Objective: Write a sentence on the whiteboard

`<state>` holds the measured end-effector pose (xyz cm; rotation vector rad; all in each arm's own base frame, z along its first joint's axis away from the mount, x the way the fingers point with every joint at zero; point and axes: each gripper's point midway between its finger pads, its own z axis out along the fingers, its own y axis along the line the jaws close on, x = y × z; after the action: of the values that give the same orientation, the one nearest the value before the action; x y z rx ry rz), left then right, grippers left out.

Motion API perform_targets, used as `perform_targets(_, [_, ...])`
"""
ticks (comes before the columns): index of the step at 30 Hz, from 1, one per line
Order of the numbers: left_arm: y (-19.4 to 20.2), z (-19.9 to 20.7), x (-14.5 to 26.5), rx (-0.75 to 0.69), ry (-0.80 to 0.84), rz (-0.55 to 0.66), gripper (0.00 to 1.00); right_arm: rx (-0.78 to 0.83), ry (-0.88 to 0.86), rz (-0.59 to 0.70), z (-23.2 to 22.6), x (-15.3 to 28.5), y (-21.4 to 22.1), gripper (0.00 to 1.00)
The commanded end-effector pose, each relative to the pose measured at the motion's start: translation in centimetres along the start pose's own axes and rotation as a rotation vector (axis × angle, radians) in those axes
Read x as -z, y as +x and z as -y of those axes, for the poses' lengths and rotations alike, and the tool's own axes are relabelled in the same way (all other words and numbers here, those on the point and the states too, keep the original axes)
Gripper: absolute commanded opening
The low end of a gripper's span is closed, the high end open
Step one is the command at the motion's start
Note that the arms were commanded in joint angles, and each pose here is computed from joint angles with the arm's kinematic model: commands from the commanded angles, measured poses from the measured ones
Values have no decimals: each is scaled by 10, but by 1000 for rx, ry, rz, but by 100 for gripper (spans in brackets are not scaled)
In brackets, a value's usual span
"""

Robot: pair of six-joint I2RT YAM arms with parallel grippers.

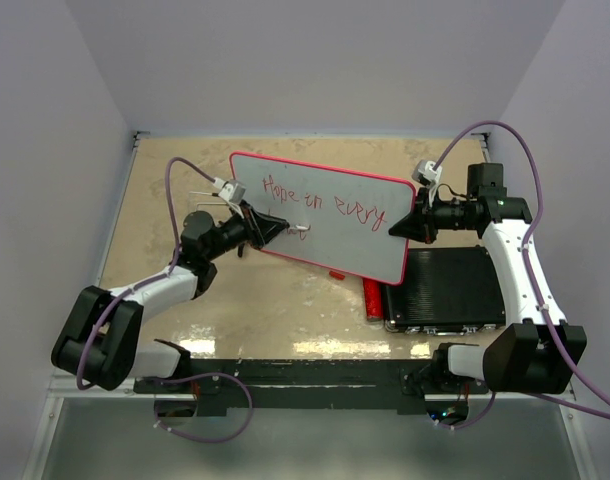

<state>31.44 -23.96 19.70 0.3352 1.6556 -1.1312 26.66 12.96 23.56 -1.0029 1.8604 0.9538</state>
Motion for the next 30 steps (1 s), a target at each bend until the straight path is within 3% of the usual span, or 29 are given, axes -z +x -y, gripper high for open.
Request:
perform_targets(1, [3,-11,-4,-45,-31,-7,0,47,-14,19,-10,2,-8,0])
perform_targets(14, [27,-21,0,-18,-54,-69,0,44,-12,21,-10,2,-9,0])
perform_targets(30, [26,-20,-5,-11,-44,-83,0,49,-12,22,-10,2,-10,0])
